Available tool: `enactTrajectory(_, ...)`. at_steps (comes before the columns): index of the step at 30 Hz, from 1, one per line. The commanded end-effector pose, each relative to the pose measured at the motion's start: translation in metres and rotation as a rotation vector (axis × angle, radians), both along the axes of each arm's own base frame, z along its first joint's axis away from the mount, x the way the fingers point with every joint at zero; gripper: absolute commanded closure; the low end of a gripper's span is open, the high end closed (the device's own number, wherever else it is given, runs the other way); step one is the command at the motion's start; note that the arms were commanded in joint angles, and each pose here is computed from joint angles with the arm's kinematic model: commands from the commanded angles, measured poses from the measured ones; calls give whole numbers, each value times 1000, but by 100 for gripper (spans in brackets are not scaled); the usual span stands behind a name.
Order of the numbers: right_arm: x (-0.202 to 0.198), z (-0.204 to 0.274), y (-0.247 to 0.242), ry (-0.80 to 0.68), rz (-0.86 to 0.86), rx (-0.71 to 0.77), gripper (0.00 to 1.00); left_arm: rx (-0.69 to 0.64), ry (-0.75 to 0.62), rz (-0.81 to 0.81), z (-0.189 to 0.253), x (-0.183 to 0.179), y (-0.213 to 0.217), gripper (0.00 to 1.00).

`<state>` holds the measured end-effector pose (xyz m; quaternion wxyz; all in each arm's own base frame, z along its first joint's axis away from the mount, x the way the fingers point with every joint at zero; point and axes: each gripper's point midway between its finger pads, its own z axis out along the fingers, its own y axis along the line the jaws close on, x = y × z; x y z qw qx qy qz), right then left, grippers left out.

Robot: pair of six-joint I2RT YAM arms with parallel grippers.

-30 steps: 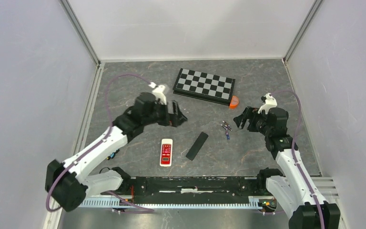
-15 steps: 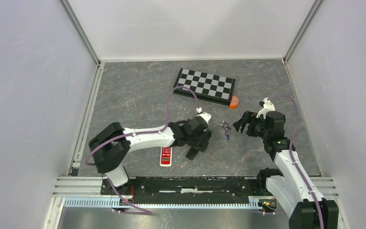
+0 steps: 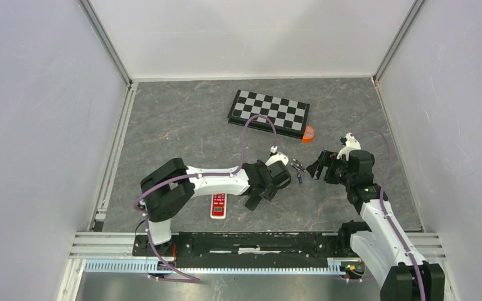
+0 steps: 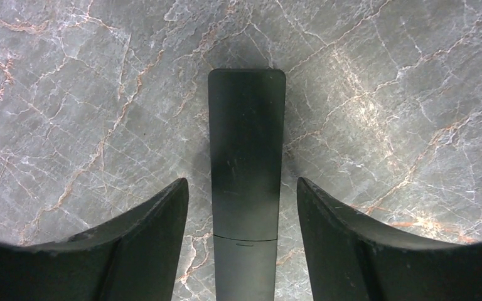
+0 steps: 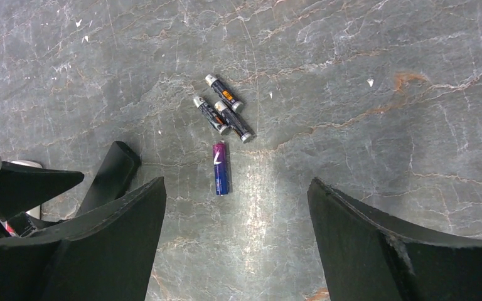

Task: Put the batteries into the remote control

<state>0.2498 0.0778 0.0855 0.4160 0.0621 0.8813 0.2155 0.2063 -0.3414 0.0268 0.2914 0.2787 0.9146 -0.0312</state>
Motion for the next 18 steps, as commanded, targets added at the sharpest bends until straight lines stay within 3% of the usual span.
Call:
enactTrajectory(1, -1, 1, 1, -19, 6, -4, 13, 10, -27, 46, 3, 9, -5, 31)
enactTrajectory(9, -6, -2, -3, 12, -1, -28, 15, -22, 105, 79, -16, 4, -5, 35)
enactTrajectory(18, -15, -13, -8, 91, -2, -64, 18, -37, 198, 112, -24, 5, -2, 46)
